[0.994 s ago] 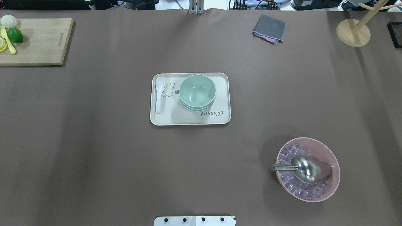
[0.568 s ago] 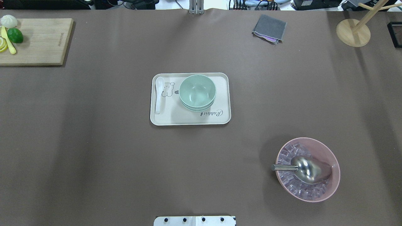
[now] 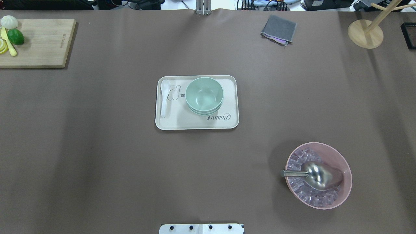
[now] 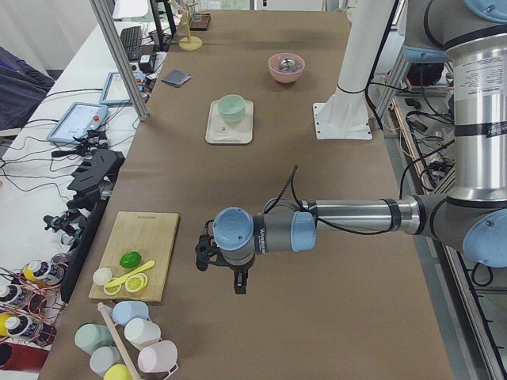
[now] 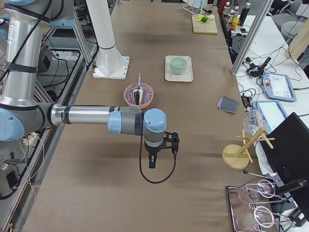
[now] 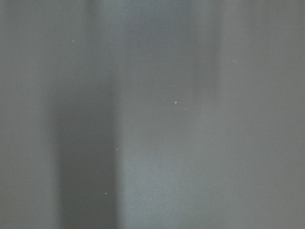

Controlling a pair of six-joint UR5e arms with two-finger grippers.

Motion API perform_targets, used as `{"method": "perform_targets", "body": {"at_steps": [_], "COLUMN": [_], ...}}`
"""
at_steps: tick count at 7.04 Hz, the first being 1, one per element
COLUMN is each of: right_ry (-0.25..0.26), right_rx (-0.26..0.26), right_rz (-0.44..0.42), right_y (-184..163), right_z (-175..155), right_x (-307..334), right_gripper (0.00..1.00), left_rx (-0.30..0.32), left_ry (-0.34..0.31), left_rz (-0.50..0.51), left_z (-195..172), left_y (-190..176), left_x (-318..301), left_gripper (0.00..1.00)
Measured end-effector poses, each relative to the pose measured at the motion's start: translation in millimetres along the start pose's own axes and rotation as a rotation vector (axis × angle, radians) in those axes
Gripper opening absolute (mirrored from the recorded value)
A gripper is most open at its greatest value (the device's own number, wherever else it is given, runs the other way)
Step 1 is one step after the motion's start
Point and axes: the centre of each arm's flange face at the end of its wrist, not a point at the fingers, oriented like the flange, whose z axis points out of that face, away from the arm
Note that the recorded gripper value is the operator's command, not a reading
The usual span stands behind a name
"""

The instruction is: Stack green bowls together

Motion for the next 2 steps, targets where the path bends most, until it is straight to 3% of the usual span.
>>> {"method": "perform_targets", "body": {"at_steps": [2], "right_ry": [0.001], "right_rx": [0.000], "right_rz": [0.000], "right_y": [0.0], "right_z": [0.0], "right_x": [0.1], "right_gripper": [1.00], "left_rx": [0.000], "left_ry": [0.001], "left_rz": [0.000], "left_z": [0.4], "left_y": [2.5], "left_x": [-0.2], "left_gripper": [0.99]}}
